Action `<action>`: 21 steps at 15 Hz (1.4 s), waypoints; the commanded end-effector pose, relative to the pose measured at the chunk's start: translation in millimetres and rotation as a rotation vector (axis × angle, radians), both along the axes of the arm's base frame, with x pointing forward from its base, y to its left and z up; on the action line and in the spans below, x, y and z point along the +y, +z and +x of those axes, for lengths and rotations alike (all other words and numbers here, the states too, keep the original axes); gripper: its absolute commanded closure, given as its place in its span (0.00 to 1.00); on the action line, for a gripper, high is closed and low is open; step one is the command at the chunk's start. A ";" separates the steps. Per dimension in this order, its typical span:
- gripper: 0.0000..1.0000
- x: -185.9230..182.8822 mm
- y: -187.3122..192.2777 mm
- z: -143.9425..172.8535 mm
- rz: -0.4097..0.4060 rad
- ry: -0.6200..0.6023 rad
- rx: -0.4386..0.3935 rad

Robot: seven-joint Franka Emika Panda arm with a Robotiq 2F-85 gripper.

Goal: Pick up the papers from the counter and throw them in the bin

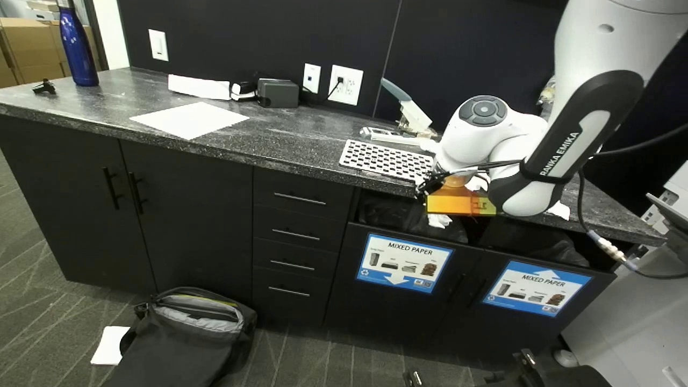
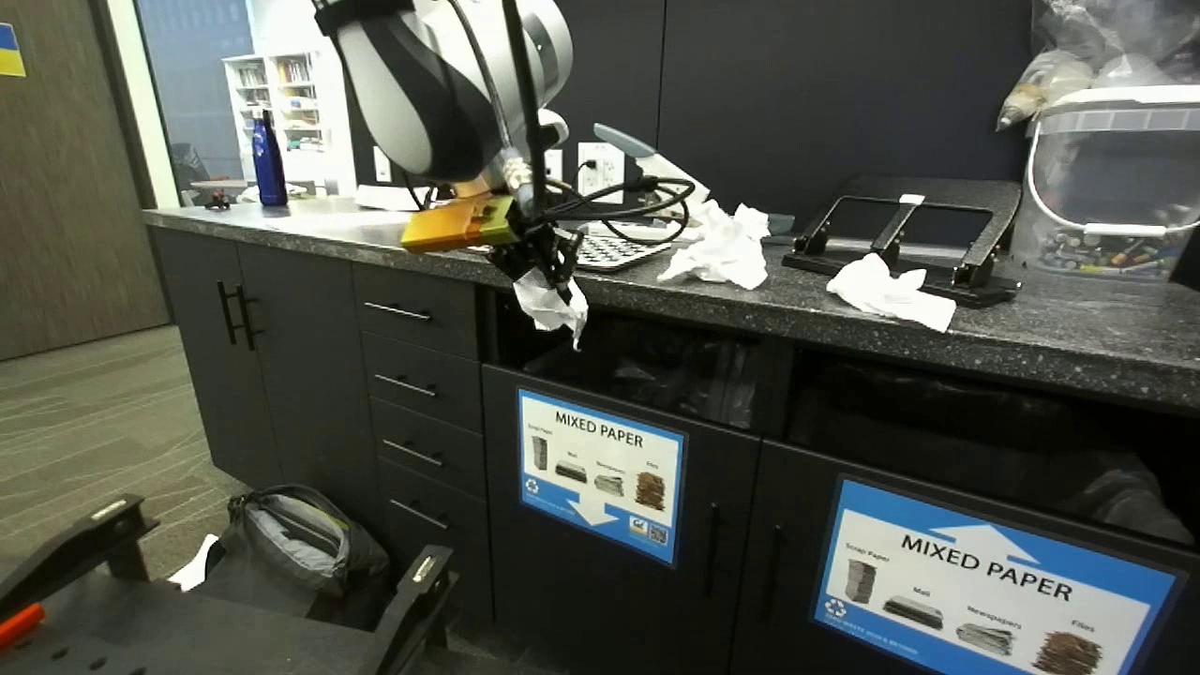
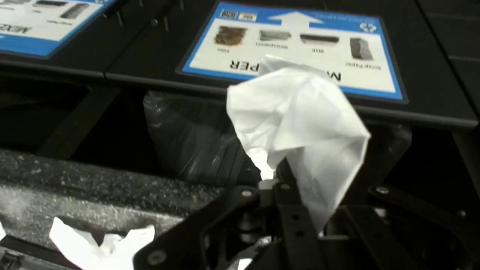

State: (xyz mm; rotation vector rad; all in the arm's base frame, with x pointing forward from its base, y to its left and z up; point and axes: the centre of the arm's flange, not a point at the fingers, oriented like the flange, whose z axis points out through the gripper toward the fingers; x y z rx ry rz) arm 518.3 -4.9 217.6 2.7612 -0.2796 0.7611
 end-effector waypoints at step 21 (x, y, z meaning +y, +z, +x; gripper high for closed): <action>0.92 25.8 -186.5 4.3 0.161 -0.213 -0.539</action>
